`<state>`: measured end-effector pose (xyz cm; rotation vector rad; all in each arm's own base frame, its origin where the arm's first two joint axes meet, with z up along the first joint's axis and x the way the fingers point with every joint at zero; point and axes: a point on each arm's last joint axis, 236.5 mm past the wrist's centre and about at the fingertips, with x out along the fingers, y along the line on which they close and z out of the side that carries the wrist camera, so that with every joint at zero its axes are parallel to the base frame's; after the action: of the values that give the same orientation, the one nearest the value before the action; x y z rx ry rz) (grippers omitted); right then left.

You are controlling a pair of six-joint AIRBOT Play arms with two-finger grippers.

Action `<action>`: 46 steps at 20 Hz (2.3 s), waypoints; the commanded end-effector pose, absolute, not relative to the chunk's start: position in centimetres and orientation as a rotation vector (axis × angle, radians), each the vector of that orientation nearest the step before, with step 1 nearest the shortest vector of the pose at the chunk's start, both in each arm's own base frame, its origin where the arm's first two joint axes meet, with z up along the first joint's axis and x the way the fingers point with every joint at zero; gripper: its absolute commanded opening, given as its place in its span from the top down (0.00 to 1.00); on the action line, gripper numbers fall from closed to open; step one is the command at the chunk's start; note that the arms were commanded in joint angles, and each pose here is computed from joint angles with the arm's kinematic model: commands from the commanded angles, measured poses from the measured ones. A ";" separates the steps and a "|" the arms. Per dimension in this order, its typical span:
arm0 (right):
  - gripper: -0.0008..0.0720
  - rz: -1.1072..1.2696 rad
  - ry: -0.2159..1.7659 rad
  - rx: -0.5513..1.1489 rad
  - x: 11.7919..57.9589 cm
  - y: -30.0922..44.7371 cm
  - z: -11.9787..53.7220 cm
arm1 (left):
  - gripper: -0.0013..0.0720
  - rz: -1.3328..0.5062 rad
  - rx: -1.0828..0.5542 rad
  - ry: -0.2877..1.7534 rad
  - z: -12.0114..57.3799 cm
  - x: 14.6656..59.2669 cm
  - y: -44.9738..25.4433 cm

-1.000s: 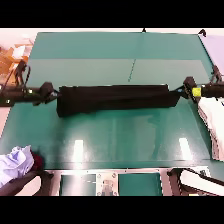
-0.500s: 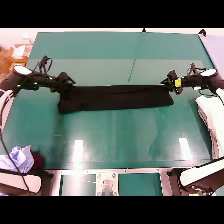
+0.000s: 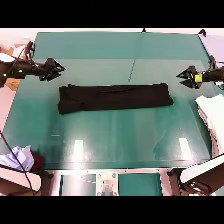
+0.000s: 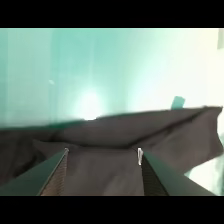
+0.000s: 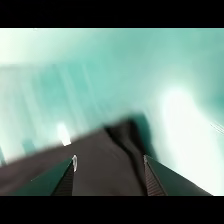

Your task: Fold the shirts.

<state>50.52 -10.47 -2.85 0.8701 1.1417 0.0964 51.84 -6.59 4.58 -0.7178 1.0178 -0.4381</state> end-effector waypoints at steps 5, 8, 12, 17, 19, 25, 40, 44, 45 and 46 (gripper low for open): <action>0.30 0.282 1.390 0.843 46.4 -7.5 -9.1 | 0.77 -0.582 -0.806 1.071 7.0 49.8 -8.8; 0.30 0.346 1.460 0.827 46.0 -4.4 -10.7 | 0.94 -0.616 -0.820 1.065 7.6 49.6 -9.5; 0.80 0.401 1.477 0.771 46.4 -1.9 -10.8 | 0.94 -0.695 -0.727 1.080 7.3 48.9 -14.2; 0.97 0.481 1.462 0.707 46.6 -2.2 -5.7 | 0.94 -0.718 -0.504 1.042 4.8 48.7 -24.5; 0.97 0.513 1.438 0.667 46.3 -2.0 -1.7 | 0.94 -0.724 -0.435 1.005 2.7 47.9 -30.1; 0.97 0.757 1.228 0.613 43.9 4.0 13.3 | 0.94 -0.670 -0.474 1.085 -5.8 44.6 -40.5; 0.97 0.892 1.152 0.527 40.7 11.9 20.3 | 0.94 -0.714 -0.382 1.262 -4.4 43.9 -36.5; 0.97 0.929 1.138 0.525 41.1 17.0 20.6 | 0.94 -0.524 -0.115 1.364 1.5 44.2 -21.4; 0.97 0.951 1.118 0.516 41.4 19.4 20.7 | 0.94 -0.449 -0.066 1.371 3.2 44.2 -17.3; 0.97 0.970 1.099 0.514 41.6 21.9 20.6 | 0.94 -0.384 -0.038 1.373 4.7 44.0 -13.9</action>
<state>40.86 17.12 20.41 0.5071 1.1431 0.9449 45.93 -24.94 1.84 -0.2084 1.2649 -0.5859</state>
